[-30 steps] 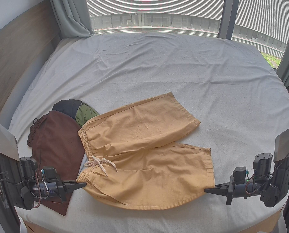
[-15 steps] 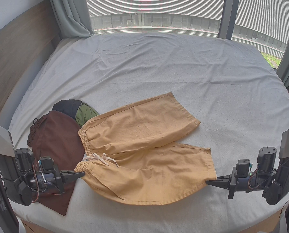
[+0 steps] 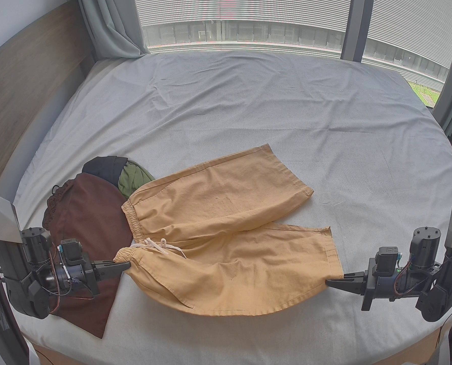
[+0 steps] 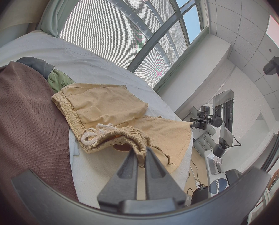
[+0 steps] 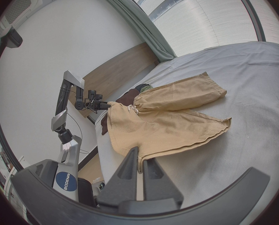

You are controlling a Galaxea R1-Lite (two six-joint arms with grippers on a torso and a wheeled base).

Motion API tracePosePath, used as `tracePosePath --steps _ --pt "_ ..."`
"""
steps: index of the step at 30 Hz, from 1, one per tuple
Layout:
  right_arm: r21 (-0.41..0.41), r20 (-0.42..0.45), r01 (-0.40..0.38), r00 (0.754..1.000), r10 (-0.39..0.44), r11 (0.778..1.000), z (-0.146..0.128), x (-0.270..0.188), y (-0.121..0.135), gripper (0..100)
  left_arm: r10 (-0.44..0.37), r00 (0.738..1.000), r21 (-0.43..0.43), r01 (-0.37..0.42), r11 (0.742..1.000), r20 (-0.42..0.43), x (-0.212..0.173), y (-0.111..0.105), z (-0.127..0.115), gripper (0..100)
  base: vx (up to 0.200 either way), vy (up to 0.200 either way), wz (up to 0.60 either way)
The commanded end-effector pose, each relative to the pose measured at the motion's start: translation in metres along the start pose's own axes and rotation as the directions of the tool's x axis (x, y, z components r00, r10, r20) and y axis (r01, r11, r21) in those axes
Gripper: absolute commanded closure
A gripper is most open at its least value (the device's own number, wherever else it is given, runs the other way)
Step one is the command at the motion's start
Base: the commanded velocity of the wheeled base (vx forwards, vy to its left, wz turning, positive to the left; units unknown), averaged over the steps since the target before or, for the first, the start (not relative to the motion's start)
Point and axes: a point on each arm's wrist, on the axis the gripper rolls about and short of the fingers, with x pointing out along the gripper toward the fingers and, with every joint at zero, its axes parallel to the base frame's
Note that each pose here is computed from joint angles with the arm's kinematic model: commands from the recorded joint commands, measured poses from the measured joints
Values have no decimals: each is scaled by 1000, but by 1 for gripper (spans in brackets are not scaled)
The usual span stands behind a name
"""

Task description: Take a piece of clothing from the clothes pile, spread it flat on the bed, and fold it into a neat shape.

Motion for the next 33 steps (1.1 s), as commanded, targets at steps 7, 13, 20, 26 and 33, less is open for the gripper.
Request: tracePosePath --steps 7,13,20,26,33 --pt "-12 6 -7 1000 7 1000 3 -7 11 100 7 1000 7 -7 1000 10 -1 1 3 100 0 0 0" --pt "-22 8 -15 1000 15 1000 4 -11 18 100 8 1000 4 -8 1000 9 -1 2 3 100 0 0 0" --pt "-27 10 -19 1000 20 999 5 -12 20 100 8 1000 2 -8 1000 9 -1 2 3 100 0 0 0" --pt "-40 26 -13 1000 14 999 9 -9 16 100 9 1000 10 -10 1000 14 -1 3 4 100 0 0 0" --pt "-31 73 -2 997 4 1000 22 -1 7 100 24 999 -3 -24 1000 27 -4 6 7 100 0 0 0"
